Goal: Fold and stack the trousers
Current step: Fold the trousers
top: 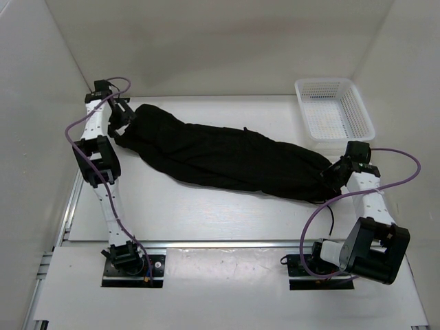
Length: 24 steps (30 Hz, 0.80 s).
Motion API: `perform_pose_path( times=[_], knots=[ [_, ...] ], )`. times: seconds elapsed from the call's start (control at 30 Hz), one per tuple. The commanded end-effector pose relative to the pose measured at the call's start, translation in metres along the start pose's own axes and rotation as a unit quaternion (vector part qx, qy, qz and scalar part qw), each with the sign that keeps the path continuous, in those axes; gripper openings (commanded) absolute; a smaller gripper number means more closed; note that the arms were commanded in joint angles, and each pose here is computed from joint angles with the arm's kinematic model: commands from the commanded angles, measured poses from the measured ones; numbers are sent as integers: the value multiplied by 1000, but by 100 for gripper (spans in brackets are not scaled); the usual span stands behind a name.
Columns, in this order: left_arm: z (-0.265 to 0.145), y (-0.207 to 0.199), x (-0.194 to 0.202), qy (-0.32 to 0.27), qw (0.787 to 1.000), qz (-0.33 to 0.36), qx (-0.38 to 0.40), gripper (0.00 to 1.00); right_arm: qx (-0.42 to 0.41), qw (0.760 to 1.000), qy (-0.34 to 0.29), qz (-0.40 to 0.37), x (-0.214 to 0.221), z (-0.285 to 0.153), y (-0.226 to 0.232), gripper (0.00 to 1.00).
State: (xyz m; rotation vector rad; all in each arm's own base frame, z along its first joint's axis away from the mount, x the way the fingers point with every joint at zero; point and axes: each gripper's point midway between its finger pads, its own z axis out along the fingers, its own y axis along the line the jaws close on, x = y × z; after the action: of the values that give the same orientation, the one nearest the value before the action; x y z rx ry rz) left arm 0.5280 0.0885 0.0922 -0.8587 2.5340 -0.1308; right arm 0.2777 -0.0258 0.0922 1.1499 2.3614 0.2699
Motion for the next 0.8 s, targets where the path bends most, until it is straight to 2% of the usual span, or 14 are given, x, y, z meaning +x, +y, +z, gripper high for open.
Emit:
perform_pose_path(
  times=[0.0,0.17,0.23,0.27,0.4,0.77],
  knots=[
    [0,-14,-3,-3,1000,6,16,92,2,1000,-15,-7,-8,-3,0,0],
    [11,-18,-1,5,1000,1,24,85,9,1000,-15,-6,-7,-1,-4,0],
    [14,-24,-1,3,1000,1,28,79,9,1000,-15,-6,-7,-1,-4,0],
    [19,-22,2,9,1000,1,25,60,12,1000,-11,-6,-6,1,-5,0],
    [6,-24,-12,-17,1000,-3,21,10,12,1000,-11,-6,-6,1,-5,0],
    [-102,-28,-60,-122,991,-7,50,10,8,999,-32,-4,-17,-16,-3,0]
  ],
)
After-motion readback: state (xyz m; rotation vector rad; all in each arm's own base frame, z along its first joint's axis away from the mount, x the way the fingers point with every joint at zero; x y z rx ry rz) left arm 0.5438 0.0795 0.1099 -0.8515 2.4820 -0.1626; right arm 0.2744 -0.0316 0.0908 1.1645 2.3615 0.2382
